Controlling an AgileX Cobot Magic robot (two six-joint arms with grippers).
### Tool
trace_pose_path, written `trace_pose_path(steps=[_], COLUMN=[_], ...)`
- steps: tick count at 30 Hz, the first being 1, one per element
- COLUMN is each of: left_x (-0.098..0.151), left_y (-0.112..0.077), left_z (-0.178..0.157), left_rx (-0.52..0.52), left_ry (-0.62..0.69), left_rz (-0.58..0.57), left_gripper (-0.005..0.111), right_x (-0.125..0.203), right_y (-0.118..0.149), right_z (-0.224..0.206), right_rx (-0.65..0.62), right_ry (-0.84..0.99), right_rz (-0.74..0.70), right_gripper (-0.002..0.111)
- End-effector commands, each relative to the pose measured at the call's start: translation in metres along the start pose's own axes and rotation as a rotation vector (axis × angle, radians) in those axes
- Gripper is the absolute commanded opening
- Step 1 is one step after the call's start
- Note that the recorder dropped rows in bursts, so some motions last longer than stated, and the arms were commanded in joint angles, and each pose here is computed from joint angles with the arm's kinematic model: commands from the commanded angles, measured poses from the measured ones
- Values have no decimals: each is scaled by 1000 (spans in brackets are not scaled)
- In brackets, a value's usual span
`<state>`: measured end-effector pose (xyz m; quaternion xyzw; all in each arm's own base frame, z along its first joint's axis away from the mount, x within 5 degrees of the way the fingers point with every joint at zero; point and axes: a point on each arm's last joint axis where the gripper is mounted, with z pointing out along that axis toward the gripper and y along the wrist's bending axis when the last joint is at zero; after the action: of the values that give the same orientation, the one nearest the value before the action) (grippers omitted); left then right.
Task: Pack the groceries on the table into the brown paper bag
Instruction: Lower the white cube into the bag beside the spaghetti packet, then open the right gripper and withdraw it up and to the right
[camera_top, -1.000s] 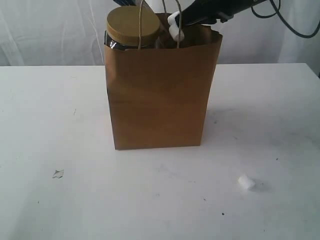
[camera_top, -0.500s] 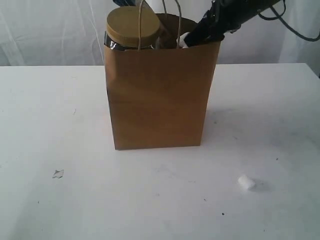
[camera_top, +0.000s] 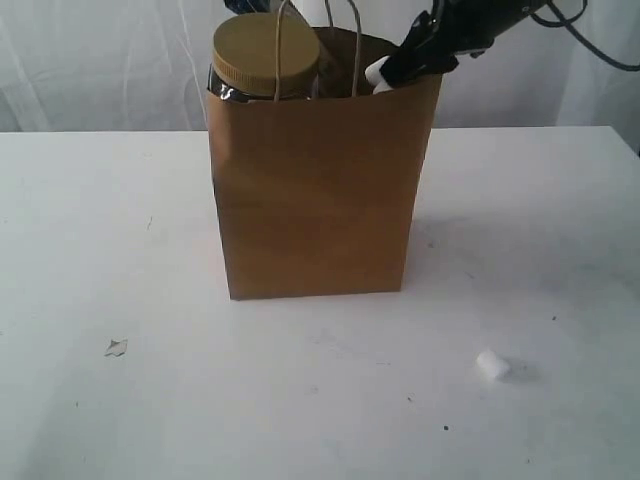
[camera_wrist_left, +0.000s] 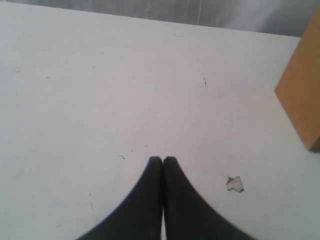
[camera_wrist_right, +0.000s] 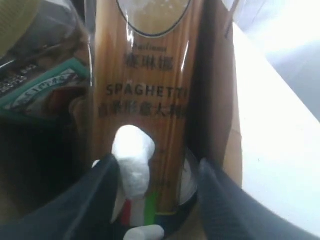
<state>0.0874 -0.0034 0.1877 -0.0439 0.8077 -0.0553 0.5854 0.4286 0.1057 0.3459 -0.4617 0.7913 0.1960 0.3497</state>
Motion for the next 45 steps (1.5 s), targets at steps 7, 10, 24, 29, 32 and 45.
trace_pose_path(steps=[7, 10, 24, 29, 32, 45], left_x=[1, 1, 1, 1, 1, 1], left_y=[0, 0, 0, 0, 0, 0], left_z=[-1, -1, -1, -1, -1, -1], left_rx=[5, 5, 5, 5, 5, 5], left_ry=[-2, -2, -2, -2, -2, -2], left_rz=[8, 8, 8, 8, 8, 8], left_gripper=[0, 0, 0, 0, 0, 0], right_x=[-11, -10, -9, -14, -15, -17], right_y=[9, 10, 15, 22, 24, 24], right_z=[-29, -37, -58, -69, -73, -54], right_rx=[74, 107, 193, 213, 218, 92], right_ry=[21, 61, 150, 128, 122, 31], right_rz=[-62, -80, -11, 18, 14, 90], right_gripper=[47, 47, 47, 47, 47, 47])
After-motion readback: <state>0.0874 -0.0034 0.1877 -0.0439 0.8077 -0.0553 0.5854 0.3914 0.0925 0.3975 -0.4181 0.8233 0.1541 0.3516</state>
